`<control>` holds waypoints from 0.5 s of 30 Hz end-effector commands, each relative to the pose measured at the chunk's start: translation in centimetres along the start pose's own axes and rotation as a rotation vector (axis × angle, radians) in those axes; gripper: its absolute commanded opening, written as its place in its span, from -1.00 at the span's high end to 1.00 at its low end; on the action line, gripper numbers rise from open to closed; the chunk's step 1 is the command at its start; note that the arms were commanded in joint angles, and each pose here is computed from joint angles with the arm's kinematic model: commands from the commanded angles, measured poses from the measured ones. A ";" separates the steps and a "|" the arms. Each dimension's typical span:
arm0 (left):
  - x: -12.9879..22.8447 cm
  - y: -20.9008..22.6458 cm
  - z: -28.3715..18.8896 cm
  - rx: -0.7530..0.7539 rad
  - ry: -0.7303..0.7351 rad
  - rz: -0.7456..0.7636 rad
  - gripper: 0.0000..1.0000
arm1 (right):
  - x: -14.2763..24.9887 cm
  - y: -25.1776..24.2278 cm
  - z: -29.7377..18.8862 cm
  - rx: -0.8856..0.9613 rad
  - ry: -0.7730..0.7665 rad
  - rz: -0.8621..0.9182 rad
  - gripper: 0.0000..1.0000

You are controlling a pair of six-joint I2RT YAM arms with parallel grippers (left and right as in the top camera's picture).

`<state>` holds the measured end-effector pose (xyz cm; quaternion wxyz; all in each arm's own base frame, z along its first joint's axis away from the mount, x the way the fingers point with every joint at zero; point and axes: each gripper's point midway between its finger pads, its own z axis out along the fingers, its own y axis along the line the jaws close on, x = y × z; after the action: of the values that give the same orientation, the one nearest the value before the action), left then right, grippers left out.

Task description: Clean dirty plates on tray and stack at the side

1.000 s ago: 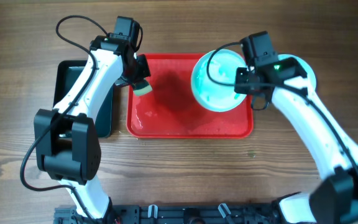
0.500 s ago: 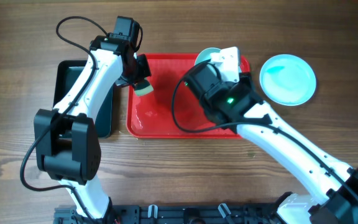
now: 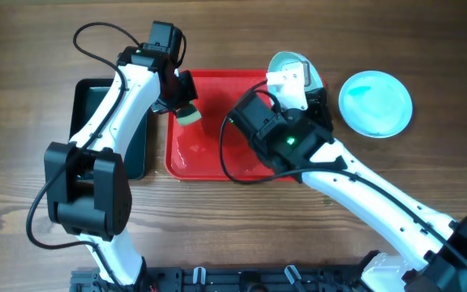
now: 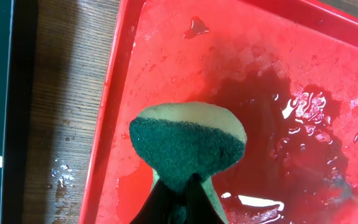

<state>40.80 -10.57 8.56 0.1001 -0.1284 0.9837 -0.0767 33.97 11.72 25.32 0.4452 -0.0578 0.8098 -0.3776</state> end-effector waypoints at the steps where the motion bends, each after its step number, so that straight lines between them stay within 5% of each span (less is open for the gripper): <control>1: -0.5 -0.9 -1.1 0.033 -0.026 -0.004 0.92 | -1.7 -2.3 -1.6 0.152 -0.103 -0.035 0.92; 12: -0.5 -0.9 -1.1 0.033 -0.026 -0.023 0.92 | -0.8 1.3 -1.5 -0.055 -0.042 0.007 0.92; 15: -0.5 -0.9 -1.1 0.033 -0.026 -0.023 0.92 | 0.6 2.7 -0.4 -0.157 0.059 0.156 0.91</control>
<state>40.78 -10.62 8.56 0.0992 -0.1325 0.9831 -0.0786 33.65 13.48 25.56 0.4604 -0.0738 0.8058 -0.3651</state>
